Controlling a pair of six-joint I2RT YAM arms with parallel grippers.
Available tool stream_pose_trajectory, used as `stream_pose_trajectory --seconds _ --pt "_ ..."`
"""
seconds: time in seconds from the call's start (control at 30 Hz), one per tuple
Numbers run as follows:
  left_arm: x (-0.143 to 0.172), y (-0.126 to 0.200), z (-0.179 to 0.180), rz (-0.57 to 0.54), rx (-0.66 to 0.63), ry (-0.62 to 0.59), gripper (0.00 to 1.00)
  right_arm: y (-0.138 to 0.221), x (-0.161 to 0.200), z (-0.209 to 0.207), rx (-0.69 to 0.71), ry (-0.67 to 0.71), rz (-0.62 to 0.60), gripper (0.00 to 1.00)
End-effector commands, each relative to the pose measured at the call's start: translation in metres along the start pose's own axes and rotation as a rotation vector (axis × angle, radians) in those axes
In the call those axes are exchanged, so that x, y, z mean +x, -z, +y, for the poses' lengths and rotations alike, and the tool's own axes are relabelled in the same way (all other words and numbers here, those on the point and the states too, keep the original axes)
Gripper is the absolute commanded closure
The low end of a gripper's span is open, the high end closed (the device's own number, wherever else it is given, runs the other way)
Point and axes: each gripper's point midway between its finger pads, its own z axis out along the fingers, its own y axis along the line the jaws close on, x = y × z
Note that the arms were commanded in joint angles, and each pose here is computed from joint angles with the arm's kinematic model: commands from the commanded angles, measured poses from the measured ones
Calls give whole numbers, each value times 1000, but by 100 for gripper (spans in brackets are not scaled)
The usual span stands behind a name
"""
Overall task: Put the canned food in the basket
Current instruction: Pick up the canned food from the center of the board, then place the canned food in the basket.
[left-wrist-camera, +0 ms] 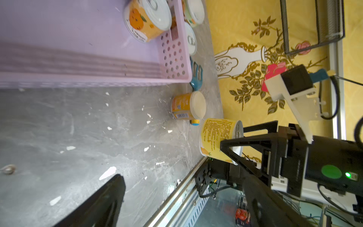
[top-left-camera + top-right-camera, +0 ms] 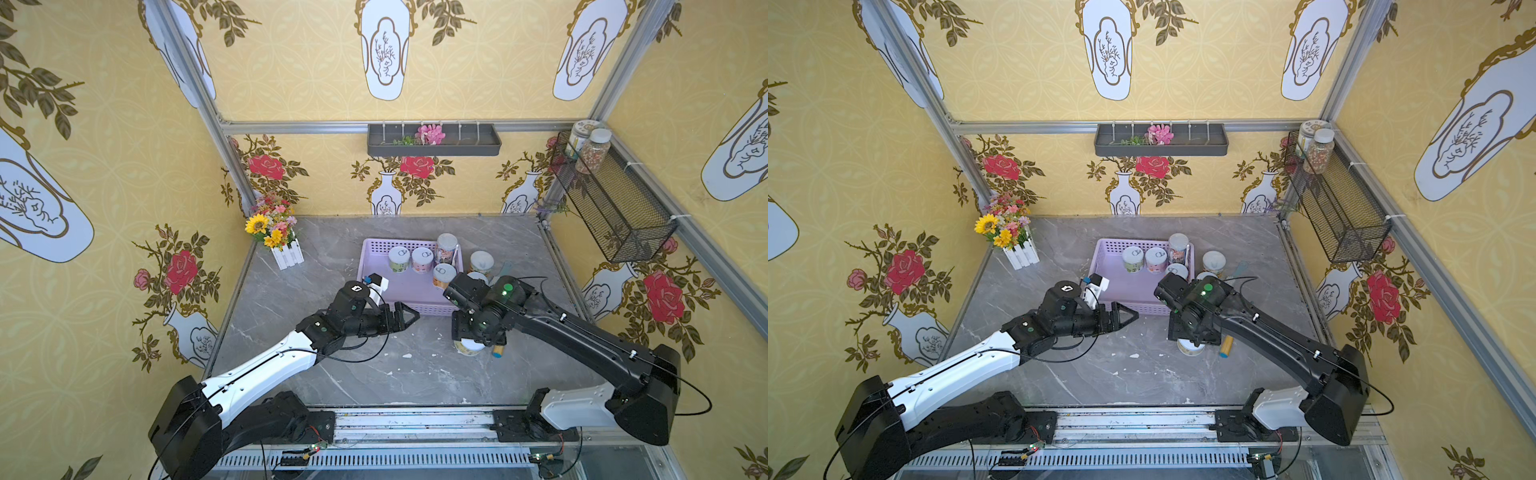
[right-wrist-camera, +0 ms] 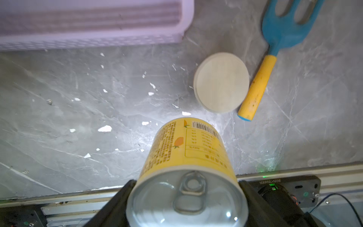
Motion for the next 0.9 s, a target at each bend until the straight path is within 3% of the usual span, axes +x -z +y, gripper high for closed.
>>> stream_pose_trajectory --seconds 0.0,0.4,0.87 --pt "-17 7 5 -38 -5 9 0 8 -30 17 17 92 -63 30" --pt "-33 17 28 -106 -61 102 0 -22 -144 84 -88 213 -132 29" --pt "-41 23 32 -95 -14 141 0 -79 -202 124 -88 304 -148 30"
